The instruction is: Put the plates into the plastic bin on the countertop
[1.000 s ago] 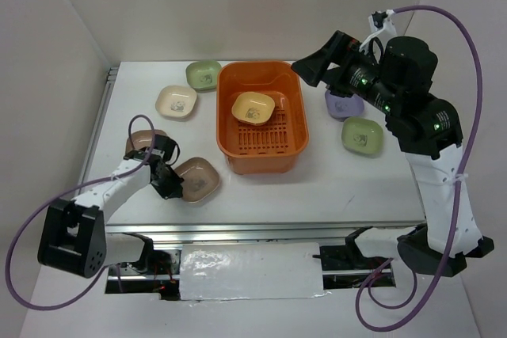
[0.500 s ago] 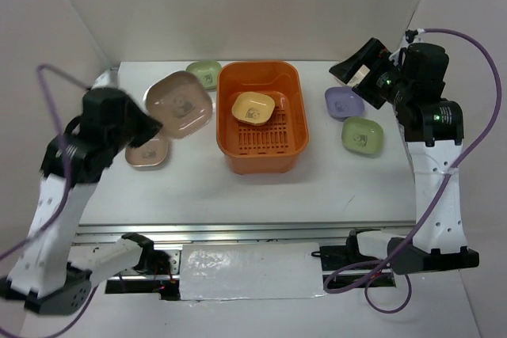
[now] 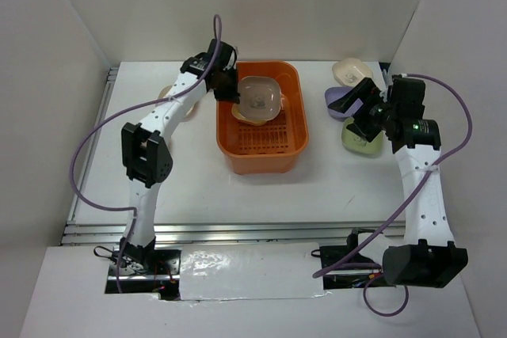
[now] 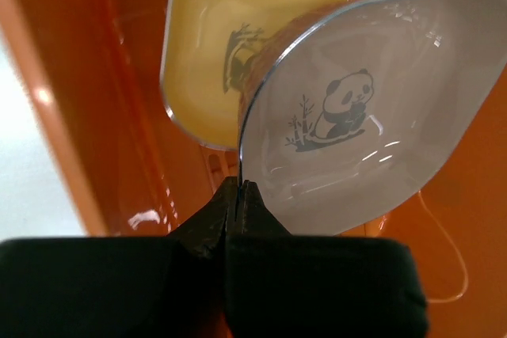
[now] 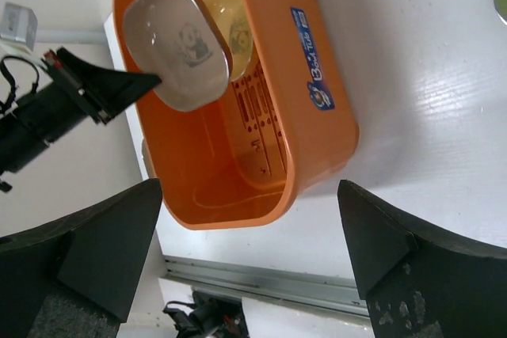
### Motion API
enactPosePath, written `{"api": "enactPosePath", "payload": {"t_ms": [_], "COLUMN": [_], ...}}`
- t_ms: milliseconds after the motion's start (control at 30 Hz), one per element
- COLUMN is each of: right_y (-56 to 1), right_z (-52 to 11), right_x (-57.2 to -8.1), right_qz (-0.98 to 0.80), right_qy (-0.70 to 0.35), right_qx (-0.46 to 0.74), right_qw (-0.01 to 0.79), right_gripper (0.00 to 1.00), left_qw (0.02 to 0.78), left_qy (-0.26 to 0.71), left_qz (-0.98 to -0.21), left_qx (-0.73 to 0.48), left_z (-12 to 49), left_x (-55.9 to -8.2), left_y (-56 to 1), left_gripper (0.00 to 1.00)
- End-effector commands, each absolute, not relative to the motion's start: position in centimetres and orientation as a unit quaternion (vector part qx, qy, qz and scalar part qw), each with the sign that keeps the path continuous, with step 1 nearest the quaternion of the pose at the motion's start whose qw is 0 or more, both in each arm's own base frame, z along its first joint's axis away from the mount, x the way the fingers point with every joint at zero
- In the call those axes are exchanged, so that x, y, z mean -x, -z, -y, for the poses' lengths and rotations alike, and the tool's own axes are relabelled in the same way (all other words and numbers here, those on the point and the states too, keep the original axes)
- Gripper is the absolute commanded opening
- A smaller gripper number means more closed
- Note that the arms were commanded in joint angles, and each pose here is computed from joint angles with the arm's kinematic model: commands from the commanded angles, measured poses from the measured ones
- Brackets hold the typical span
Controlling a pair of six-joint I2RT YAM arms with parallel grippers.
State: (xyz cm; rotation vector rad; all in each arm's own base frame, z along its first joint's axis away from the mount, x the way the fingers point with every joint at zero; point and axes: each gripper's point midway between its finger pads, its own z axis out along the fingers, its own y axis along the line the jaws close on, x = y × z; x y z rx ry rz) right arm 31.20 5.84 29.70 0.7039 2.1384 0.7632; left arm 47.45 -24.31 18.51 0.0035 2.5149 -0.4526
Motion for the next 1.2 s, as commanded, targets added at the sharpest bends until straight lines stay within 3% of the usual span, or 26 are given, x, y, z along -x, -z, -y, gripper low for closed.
{"api": "enactPosePath", "payload": {"t_ms": [0, 233, 300, 400, 467, 567, 633, 667, 700, 867, 900, 1000, 1167], "right_y": [-31.9, -32.0, -31.7, -31.1, -31.0, -31.1, -31.0, -31.0, -30.7, -28.9, -28.2, -22.3, -16.7], "right_z": [-6.2, -6.2, -5.8, -5.5, -5.4, -5.1, -4.9, -4.7, -4.4, -1.4, 0.5, 4.8, 9.0], "right_x": [-31.0, -30.6, -30.7, -30.9, -31.1, -31.2, -31.3, -31.4, -31.5, -32.1, -32.3, -32.6, -32.0], "right_qz": [-0.815, -0.819, -0.820, -0.821, -0.821, -0.819, -0.819, -0.818, -0.819, -0.818, -0.815, -0.827, -0.790], "right_qy": [-0.321, -0.314, -0.303, -0.301, -0.302, -0.299, -0.296, -0.295, -0.292, -0.240, -0.198, -0.113, -0.032], "right_qx": [-0.250, -0.242, -0.246, -0.253, -0.254, -0.259, -0.261, -0.264, -0.269, -0.313, -0.337, -0.414, -0.521], "right_qw": [0.413, 0.416, 0.418, 0.414, 0.412, 0.416, 0.417, 0.417, 0.415, 0.420, 0.427, 0.363, 0.322], "right_gripper": [1.00, 1.00, 1.00, 1.00, 1.00, 1.00, 1.00, 1.00, 1.00, 1.00, 1.00, 1.00, 1.00], "left_qw": [0.337, 0.335, 0.341, 0.339, 0.335, 0.342, 0.355, 0.369, 0.382, 0.463, 0.501, 0.542, 0.554], "left_qy": [0.220, 0.184, 0.178, 0.168, 0.158, 0.152, 0.152, 0.156, 0.172, 0.244, 0.262, 0.278, 0.267], "left_qz": [-0.913, -0.921, -0.919, -0.921, -0.925, -0.924, -0.920, -0.913, -0.905, -0.848, -0.819, -0.787, -0.786], "left_qx": [-0.060, -0.077, -0.083, -0.090, -0.089, -0.081, -0.075, -0.073, -0.075, -0.090, -0.095, -0.097, -0.061], "left_z": [26.8, 25.3, 25.0, 24.9, 24.6, 24.3, 24.3, 24.4, 24.9, 27.0, 27.0, 27.0, 23.7], "left_x": [-49.4, -51.2, -51.7, -52.0, -52.2, -52.5, -52.8, -53.0, -52.9, -50.3, -48.8, -45.0, -39.9], "left_y": [-22.2, -19.7, -19.6, -19.0, -18.4, -18.7, -19.8, -21.2, -22.8, -33.0, -37.5, -42.6, -45.4], "left_gripper": [0.00, 0.00, 0.08, 0.09, 0.16, 0.54, 0.65, 0.93, 0.99, 0.99, 0.99, 0.99, 0.99]}}
